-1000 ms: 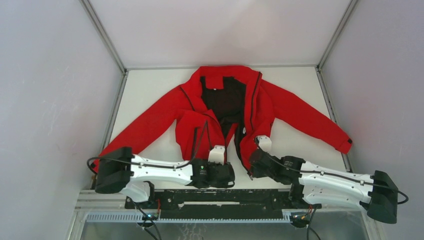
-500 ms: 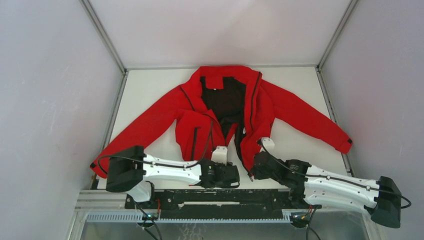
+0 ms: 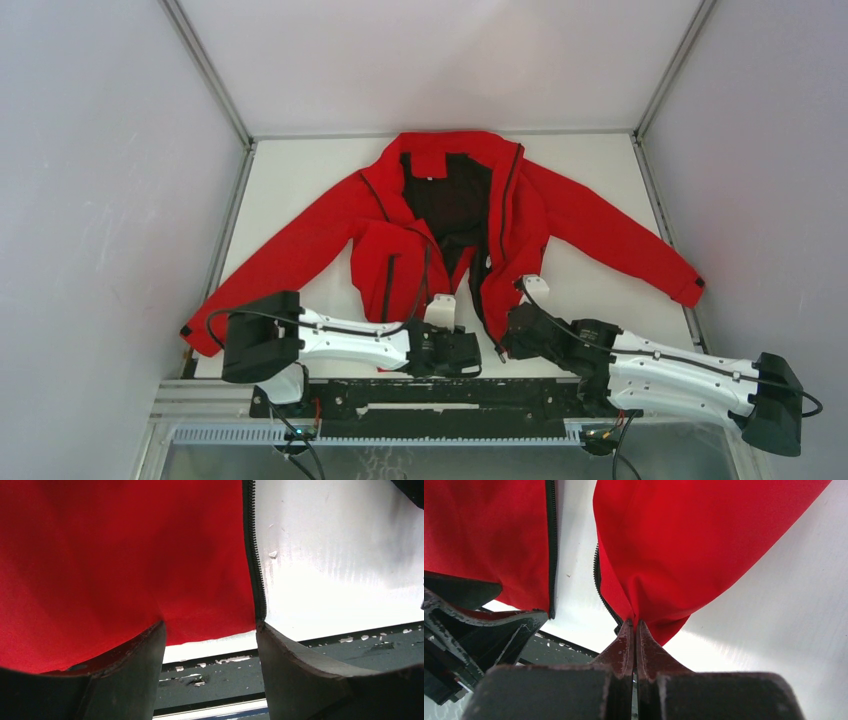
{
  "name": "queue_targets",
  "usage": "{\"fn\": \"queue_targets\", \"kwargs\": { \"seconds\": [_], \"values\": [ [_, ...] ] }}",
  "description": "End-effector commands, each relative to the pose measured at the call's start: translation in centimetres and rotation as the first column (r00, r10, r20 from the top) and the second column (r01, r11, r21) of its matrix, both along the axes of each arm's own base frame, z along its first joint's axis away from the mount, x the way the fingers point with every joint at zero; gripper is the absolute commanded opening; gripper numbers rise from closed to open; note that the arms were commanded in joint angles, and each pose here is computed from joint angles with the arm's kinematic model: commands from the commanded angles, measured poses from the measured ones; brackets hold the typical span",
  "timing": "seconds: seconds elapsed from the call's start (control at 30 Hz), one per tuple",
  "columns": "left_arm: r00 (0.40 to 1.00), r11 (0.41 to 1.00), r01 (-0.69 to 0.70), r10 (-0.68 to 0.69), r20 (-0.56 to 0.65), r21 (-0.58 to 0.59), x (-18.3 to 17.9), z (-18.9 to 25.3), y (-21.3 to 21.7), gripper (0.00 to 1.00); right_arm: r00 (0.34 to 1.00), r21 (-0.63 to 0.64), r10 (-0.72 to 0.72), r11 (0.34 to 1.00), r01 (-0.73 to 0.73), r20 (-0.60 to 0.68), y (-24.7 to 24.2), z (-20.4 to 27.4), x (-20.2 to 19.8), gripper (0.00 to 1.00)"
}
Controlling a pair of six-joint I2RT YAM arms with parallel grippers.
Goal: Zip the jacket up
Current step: Pick up the jacket from the center of the board.
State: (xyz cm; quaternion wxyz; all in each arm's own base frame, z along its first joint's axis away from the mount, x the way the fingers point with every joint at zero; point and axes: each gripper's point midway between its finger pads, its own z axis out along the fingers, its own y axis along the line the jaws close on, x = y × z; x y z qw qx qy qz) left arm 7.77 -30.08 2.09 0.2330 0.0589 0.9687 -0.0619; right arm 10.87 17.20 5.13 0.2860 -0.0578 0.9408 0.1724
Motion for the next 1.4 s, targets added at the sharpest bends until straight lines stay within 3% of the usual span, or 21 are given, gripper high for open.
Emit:
{"fn": "queue_targets", "kwargs": {
  "seconds": [0.0, 0.27, 0.63, 1.37],
  "values": [
    [1.000, 0.999, -0.024, 0.024, 0.009, -0.023, 0.5, 0.0, -0.9, 0.71, 1.000, 0.037, -0.011, 0.999, 0.011, 0.012, 0.6, 0.4, 0.3, 0.00],
    [0.999, 1.000, -0.031, 0.031, -0.020, -0.003, 0.2, -1.6, -0.3, 0.70, 1.000, 0.034, -0.014, 0.999, 0.014, 0.009, 0.5, 0.4, 0.3, 0.00],
    [0.997, 0.999, -0.037, 0.038, -0.073, 0.008, -0.9, -4.2, 1.1, 0.61, 1.000, 0.033, -0.012, 0.999, 0.012, 0.004, 0.6, 0.2, 0.2, 0.00],
    [0.993, 0.997, 0.015, -0.007, -0.116, 0.074, -1.7, -5.5, 0.5, 0.65, 1.000, 0.036, -0.007, 0.999, 0.007, 0.007, 0.6, 0.2, 0.2, 0.00]
  ]
}}
